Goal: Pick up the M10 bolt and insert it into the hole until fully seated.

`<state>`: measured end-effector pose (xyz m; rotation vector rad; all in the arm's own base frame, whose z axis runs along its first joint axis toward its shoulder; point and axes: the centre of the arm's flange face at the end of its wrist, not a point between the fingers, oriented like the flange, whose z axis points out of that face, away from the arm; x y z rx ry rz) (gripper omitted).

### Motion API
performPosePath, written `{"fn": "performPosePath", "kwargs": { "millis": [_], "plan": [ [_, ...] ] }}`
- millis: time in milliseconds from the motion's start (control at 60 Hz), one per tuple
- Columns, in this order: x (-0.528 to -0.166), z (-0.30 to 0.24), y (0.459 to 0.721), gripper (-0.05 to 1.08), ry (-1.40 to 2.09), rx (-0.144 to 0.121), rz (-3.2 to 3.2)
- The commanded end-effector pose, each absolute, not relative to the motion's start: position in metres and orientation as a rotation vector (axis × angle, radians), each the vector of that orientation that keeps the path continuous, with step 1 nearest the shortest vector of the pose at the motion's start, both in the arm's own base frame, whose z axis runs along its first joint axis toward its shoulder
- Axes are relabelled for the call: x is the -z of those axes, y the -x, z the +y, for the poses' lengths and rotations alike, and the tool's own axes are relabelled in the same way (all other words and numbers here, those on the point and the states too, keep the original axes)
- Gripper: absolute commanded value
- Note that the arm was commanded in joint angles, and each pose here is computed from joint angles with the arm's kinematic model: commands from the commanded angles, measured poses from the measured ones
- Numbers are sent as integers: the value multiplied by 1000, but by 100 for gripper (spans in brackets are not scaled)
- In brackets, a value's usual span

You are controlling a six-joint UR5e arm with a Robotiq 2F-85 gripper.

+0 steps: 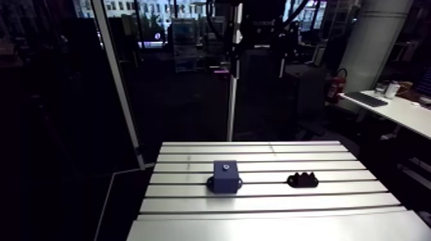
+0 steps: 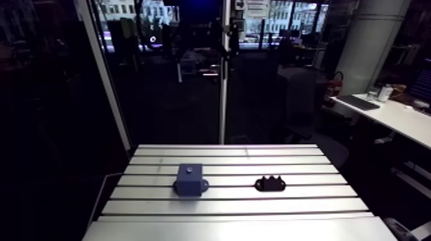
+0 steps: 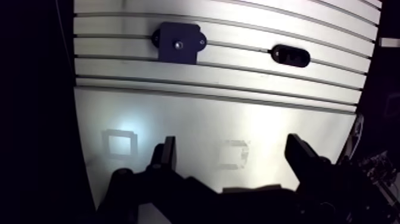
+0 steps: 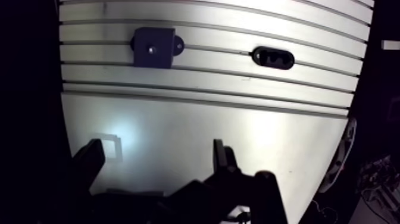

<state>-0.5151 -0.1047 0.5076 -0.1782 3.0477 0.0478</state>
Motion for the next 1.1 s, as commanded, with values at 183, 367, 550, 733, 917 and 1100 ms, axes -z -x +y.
{"fn": "performPosePath", "kwargs": {
  "millis": [183,367,550,733,917,1100],
  "plan": [
    [-506,-105,514,0,179,-45,3041],
    [-506,-104,515,0,177,-45,3041],
    [-505,-103,515,0,174,-44,3041],
    [-505,-104,516,0,176,-44,3041],
    [-502,-104,515,0,176,-43,3034],
    [-499,-105,513,0,176,-42,3027]
  ]
}}
